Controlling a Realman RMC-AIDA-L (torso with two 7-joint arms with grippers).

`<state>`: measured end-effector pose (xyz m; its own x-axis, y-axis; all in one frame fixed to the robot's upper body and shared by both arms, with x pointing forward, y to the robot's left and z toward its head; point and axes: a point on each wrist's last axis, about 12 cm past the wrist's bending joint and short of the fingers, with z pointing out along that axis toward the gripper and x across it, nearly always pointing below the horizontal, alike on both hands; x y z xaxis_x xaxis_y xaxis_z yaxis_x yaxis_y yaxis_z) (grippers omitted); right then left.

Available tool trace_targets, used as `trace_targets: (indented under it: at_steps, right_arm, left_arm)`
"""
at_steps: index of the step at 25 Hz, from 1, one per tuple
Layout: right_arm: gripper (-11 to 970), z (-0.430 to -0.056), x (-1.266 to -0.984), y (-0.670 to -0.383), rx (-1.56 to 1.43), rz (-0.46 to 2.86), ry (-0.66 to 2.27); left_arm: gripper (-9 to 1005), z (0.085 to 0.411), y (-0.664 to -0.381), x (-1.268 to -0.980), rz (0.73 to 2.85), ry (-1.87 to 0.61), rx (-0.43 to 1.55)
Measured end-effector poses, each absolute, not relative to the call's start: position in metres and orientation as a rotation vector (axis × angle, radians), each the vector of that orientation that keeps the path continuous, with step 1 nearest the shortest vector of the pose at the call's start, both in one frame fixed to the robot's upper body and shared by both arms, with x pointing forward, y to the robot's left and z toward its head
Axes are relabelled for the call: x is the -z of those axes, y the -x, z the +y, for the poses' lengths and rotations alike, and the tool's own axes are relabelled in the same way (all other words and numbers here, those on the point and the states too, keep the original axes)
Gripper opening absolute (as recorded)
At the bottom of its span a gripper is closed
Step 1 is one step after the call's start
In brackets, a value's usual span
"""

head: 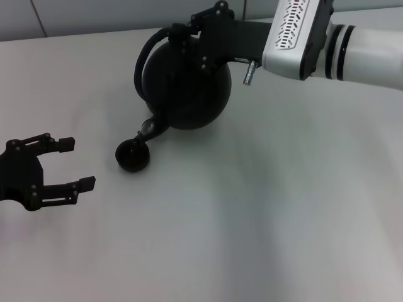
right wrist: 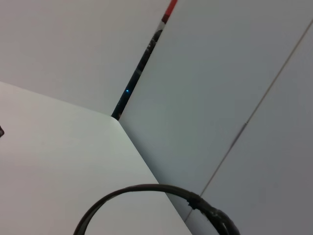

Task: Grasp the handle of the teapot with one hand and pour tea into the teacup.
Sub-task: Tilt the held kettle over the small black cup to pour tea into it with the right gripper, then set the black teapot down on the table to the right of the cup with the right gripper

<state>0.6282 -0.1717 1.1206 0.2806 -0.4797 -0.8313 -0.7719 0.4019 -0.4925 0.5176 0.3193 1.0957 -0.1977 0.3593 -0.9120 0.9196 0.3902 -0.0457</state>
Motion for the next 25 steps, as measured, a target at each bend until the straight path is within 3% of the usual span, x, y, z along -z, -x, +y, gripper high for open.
trace_targets:
  at_steps: [16,25]
  right_arm:
    - [113,-0.201,-1.115,-0.617,-0.406,1.435,0.884]
    - [112,-0.235,-1.097,-0.602,-0.504,1.571,0.619]
  left_arm:
    - [862,0.318,-0.521,-1.098,1.742,-1.132,0.773]
    - [862,0.317,-0.52,-1.099,1.736,-1.119,0.78]
